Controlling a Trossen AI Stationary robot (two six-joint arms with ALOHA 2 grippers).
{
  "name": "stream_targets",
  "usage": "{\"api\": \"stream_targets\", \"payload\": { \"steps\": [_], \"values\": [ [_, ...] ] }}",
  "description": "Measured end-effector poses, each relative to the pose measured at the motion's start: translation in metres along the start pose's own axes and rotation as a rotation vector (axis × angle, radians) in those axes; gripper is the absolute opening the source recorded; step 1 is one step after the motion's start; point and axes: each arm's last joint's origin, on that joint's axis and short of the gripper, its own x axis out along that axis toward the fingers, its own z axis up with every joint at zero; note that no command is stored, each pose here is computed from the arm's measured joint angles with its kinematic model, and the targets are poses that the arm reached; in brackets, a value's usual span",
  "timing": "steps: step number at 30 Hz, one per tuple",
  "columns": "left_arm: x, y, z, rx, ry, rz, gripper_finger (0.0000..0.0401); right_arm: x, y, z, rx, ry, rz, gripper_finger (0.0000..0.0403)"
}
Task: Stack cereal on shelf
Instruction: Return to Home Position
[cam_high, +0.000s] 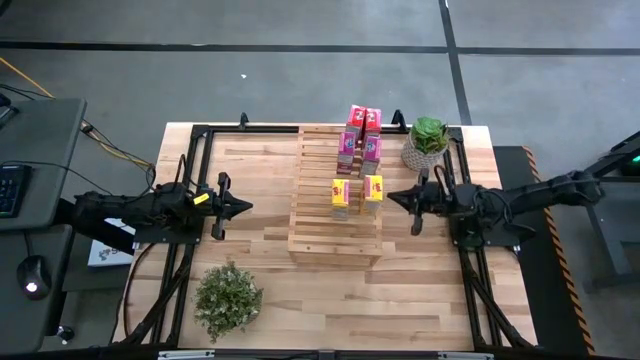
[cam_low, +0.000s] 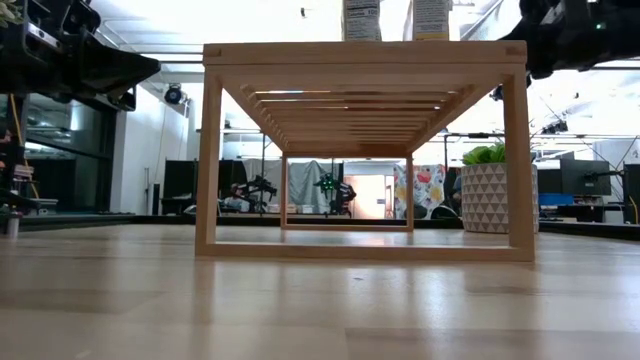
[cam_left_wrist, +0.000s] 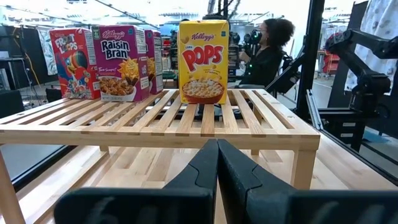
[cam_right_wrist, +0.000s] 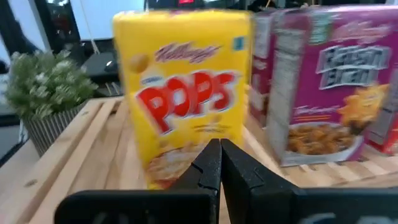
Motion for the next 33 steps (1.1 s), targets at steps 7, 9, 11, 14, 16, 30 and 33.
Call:
{"api": "stream_targets", "payload": {
  "steps": [7, 9, 11, 14, 16, 30, 33],
  "values": [
    [0.000, 0.000, 0.000, 0.000, 0.000, 0.000, 0.0001, -0.016, -0.010, -0.005, 0.042, 0.087, 0.070, 0.0000],
    [0.000, 0.000, 0.000, 0.000, 0.000, 0.000, 0.0001, -0.021, -0.011, -0.006, 0.066, 0.099, 0.065, 0.0000],
    [0.000, 0.000, 0.000, 0.000, 0.000, 0.000, 0.0001, -0.026, -0.010, -0.004, 0.069, 0.079, 0.061, 0.0000],
    [0.000, 0.000, 0.000, 0.000, 0.002, 0.000, 0.0001, -0.032, -0.009, 0.001, 0.059, 0.020, 0.065, 0.0000],
    [0.000, 0.000, 0.000, 0.000, 0.005, 0.000, 0.0001, -0.034, -0.007, 0.001, 0.054, -0.038, 0.075, 0.0000],
    [0.000, 0.000, 0.000, 0.000, 0.006, 0.000, 0.0003, -0.038, -0.005, -0.031, 0.010, -0.163, 0.100, 0.0000],
    [0.000, 0.000, 0.000, 0.000, 0.006, 0.000, 0.0003, -0.041, -0.007, -0.030, -0.009, -0.178, 0.082, 0.0000]
  ]
}}
